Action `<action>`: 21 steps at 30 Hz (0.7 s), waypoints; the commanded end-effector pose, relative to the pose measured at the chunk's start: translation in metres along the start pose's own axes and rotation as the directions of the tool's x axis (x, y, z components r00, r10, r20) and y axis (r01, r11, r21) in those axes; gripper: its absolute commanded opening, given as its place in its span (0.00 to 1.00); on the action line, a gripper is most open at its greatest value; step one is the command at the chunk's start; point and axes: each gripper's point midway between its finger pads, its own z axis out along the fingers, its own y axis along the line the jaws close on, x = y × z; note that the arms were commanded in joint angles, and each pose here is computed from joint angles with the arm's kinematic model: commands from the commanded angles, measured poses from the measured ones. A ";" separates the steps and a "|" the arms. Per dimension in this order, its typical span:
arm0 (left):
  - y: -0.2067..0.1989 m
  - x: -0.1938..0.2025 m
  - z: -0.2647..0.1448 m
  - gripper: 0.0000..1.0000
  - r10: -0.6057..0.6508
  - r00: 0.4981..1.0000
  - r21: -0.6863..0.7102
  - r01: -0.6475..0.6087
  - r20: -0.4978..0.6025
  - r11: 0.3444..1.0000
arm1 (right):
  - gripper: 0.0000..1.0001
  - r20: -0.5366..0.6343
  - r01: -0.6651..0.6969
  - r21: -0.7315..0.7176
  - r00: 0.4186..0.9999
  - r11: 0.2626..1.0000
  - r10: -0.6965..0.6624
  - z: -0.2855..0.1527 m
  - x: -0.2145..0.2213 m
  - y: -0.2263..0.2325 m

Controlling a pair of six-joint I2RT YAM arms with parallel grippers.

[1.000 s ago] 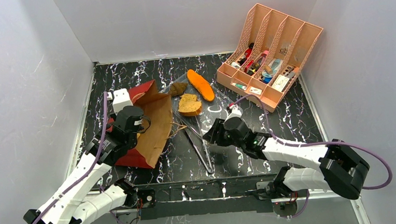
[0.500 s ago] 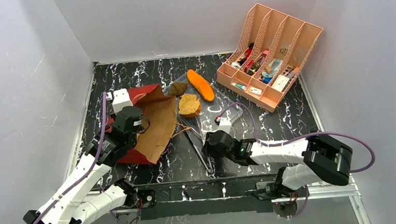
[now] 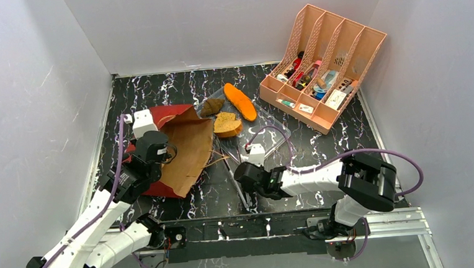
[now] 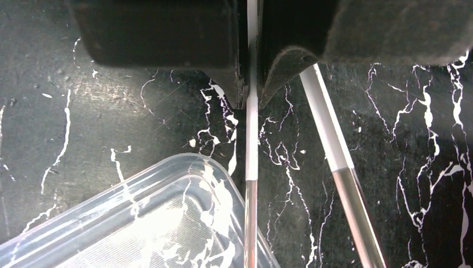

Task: Take the fake bread out of the paper bag
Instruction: Pick up the clamp from the center of the board.

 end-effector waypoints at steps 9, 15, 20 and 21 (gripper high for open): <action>0.004 0.004 -0.004 0.00 -0.009 1.000 0.013 0.008 0.010 1.000 | 0.00 0.089 -0.060 0.017 0.994 0.998 0.059 -0.013 -0.045 0.025; 0.008 0.003 -0.007 0.00 -0.008 1.000 0.012 0.008 0.018 1.000 | 0.00 0.108 -0.109 0.008 0.988 0.994 0.108 -0.018 -0.070 0.021; 0.010 0.002 -0.009 0.00 -0.007 1.000 0.012 0.007 0.020 1.000 | 0.00 0.119 -0.136 0.009 0.984 0.991 0.134 -0.014 -0.093 0.014; 0.011 0.002 -0.010 0.00 -0.008 1.000 0.012 0.008 0.021 1.000 | 0.00 0.117 -0.139 0.012 0.984 0.990 0.137 -0.011 -0.096 0.013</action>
